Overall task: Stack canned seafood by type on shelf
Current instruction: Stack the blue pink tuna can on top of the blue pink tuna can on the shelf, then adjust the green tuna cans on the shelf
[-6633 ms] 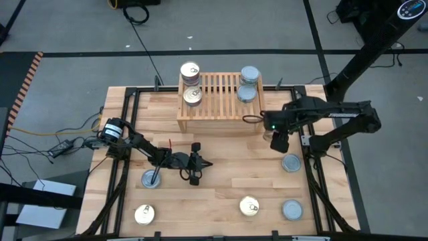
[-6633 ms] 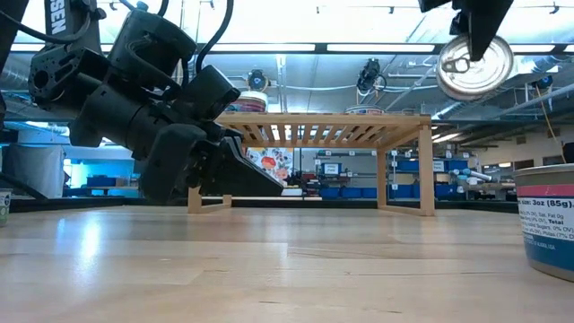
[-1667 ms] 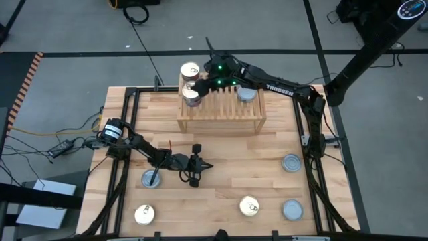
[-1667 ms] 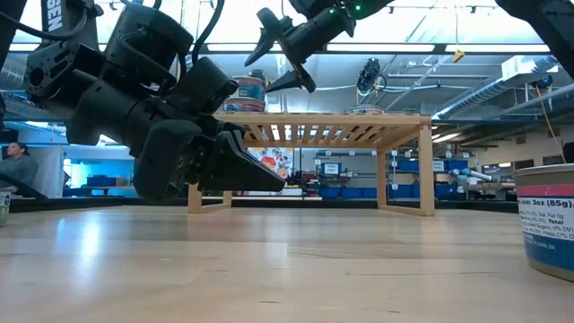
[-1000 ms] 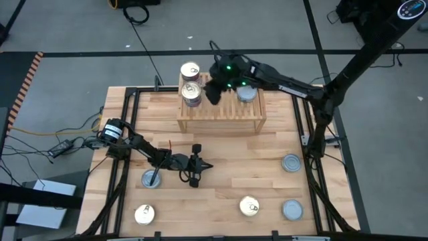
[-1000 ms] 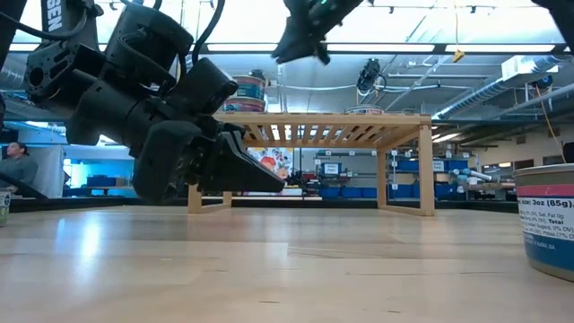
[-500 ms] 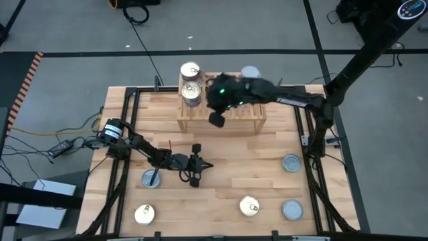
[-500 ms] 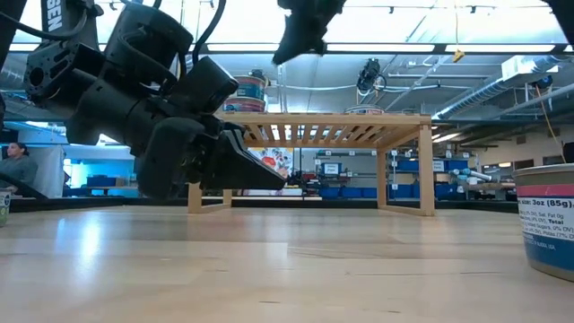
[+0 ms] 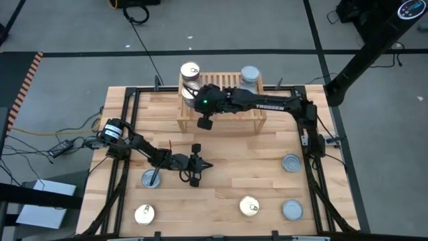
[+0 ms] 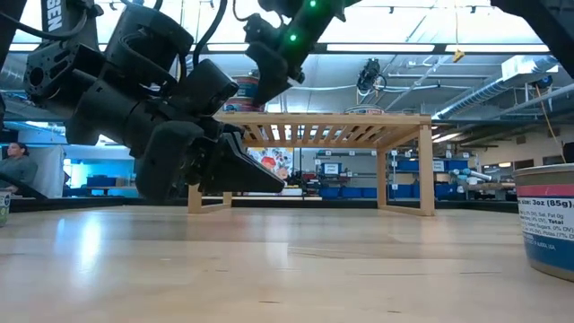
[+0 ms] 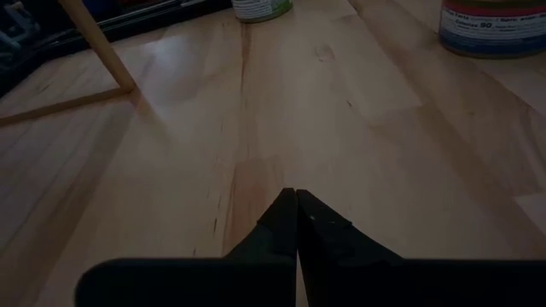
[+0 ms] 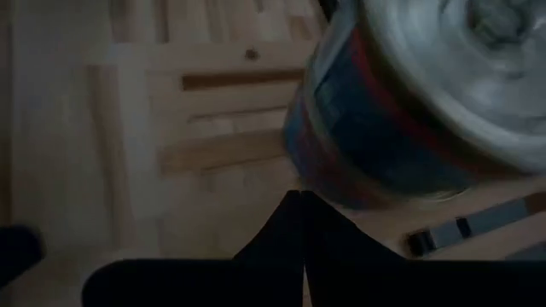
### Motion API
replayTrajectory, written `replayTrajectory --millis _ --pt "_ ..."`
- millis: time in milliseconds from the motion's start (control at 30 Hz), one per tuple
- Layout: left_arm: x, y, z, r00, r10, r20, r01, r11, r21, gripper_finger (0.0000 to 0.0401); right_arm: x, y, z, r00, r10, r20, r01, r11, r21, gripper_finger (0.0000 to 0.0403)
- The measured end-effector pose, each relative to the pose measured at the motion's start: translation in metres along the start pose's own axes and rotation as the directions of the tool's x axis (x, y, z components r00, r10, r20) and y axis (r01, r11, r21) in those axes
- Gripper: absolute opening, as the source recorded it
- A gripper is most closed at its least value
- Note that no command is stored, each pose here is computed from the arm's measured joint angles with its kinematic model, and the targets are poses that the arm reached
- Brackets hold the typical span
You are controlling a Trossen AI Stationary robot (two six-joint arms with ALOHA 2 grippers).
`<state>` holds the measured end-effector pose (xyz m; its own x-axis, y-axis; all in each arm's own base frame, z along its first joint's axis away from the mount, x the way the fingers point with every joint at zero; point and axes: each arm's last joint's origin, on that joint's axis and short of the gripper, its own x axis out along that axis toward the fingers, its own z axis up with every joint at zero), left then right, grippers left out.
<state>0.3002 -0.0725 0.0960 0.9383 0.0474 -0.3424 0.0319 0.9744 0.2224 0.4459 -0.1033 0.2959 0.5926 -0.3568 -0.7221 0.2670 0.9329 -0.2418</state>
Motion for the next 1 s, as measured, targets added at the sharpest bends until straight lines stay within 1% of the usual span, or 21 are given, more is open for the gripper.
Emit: replayTrajectory --millis 67,267,433,500,567,667,767,833,900,1000 --pt "0.0 0.0 0.0 1.0 0.0 0.0 0.0 1.0 0.0 0.0005 0.004 -0.004 0.002 1.0 -0.011 0.026 0.011 1.0 0.002 0.0003" --pt "0.0 0.0 0.0 1.0 0.0 -0.003 0.0 1.0 0.002 0.0005 0.013 -0.01 0.002 0.999 -0.016 0.041 0.015 1.0 0.011 0.0003" --pt "0.0 0.0 -0.001 1.0 -0.001 -0.008 0.001 1.0 0.004 0.0005 0.012 -0.012 0.005 0.997 -0.022 0.076 0.021 1.0 0.02 0.0003" --pt "0.0 0.0 -0.001 1.0 -0.001 -0.01 0.001 1.0 0.005 0.0005 0.01 -0.01 0.006 0.997 -0.019 0.077 0.019 1.0 0.002 0.0003" --pt "0.0 0.0 -0.001 1.0 -0.001 -0.01 0.001 1.0 0.005 0.0005 0.002 -0.006 0.004 0.999 -0.007 0.047 0.009 1.0 -0.024 0.0004" --pt "0.0 0.0 -0.002 1.0 -0.002 -0.016 0.002 1.0 0.007 0.0005 -0.02 0.001 -0.001 1.0 0.008 -0.03 -0.01 0.998 -0.066 0.0005" --pt "0.0 0.0 -0.002 1.0 -0.002 -0.016 0.002 1.0 0.007 0.0005 -0.052 0.004 -0.008 0.992 -0.045 -0.117 0.033 0.994 -0.103 0.0004" --pt "0.0 0.0 -0.002 1.0 -0.002 -0.016 0.002 1.0 0.007 0.0005 -0.075 0.003 -0.013 0.983 -0.086 -0.162 0.071 0.993 -0.096 0.0004" --pt "0.0 0.0 -0.002 1.0 -0.002 -0.016 0.002 1.0 0.007 0.0005 -0.098 -0.002 -0.019 0.976 -0.099 -0.196 0.091 0.995 -0.046 0.0004" --pt "0.0 0.0 -0.002 1.0 -0.002 -0.015 0.002 1.0 0.005 0.0005 -0.127 -0.016 -0.029 0.962 -0.106 -0.25 0.126 0.99 0.064 0.0003"
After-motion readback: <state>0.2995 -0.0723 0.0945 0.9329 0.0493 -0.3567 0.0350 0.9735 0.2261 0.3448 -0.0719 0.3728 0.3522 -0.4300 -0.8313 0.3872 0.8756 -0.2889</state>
